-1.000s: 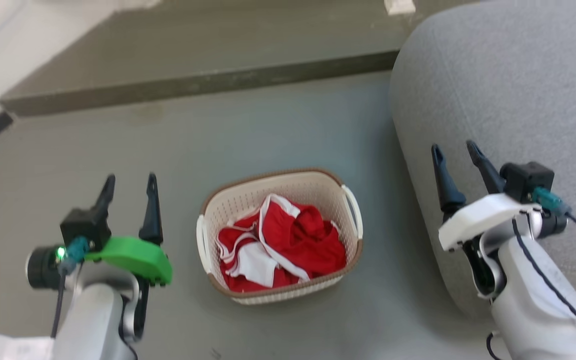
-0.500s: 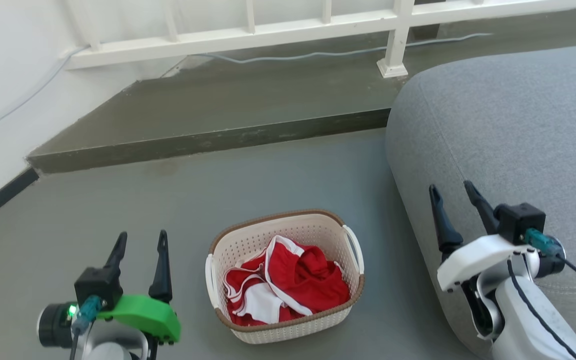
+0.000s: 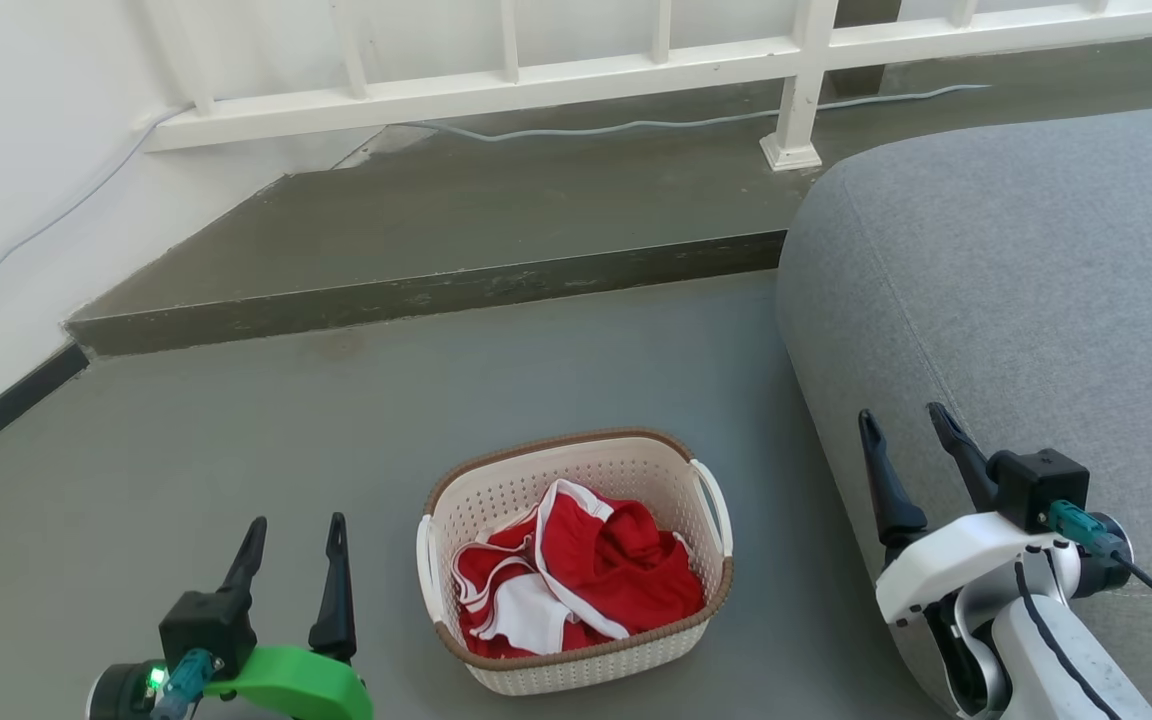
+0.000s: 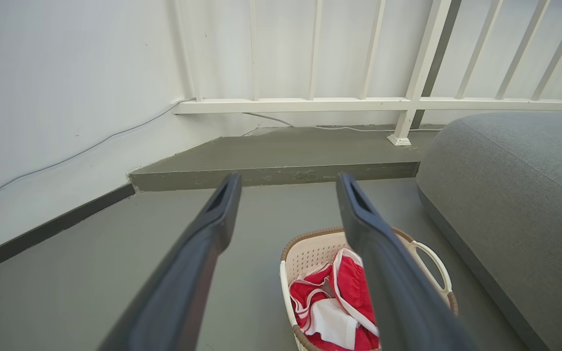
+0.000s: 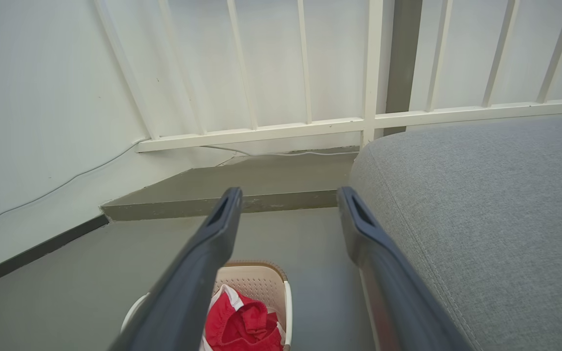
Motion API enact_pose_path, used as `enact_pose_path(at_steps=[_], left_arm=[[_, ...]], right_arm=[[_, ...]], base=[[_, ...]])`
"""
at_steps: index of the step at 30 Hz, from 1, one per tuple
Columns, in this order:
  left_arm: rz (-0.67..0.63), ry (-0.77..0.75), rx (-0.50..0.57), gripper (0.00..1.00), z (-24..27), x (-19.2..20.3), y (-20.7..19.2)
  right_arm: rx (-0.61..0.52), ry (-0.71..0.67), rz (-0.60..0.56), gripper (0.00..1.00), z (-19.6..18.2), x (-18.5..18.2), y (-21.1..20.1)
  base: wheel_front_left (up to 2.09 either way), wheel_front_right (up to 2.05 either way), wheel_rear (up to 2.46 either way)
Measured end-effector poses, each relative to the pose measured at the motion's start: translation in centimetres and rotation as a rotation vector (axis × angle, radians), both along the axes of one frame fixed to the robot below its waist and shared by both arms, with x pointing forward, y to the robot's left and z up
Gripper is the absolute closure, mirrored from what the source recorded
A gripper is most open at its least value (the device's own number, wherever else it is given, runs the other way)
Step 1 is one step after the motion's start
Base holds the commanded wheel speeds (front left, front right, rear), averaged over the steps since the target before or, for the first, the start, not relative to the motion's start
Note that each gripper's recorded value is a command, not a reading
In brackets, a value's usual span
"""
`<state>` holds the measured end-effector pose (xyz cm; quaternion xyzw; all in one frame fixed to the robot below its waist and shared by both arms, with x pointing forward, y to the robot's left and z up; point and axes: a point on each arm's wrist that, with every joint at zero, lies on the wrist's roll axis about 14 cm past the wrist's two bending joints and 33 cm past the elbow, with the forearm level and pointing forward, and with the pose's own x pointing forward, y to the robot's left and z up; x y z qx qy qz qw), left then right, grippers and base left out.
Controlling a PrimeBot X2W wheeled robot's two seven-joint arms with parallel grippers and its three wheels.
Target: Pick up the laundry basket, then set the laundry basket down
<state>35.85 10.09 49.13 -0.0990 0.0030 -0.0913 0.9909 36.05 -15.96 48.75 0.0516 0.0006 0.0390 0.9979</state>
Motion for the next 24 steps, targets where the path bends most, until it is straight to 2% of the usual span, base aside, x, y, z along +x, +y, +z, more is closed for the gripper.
enact_pose_path(at_steps=[23,24], left_arm=[[0.009,-0.026,-0.005,0.00,0.8,-0.6,0.0],[0.010,-0.024,-0.006,1.00,0.7,-0.7,0.0]], right_arm=[[-0.005,0.009,0.012,0.00,-0.4,-0.8,0.4],[-0.006,0.008,0.012,1.00,-0.4,-0.7,0.4]], base=[[0.00,0.00,0.00],[0.00,0.00,0.00]])
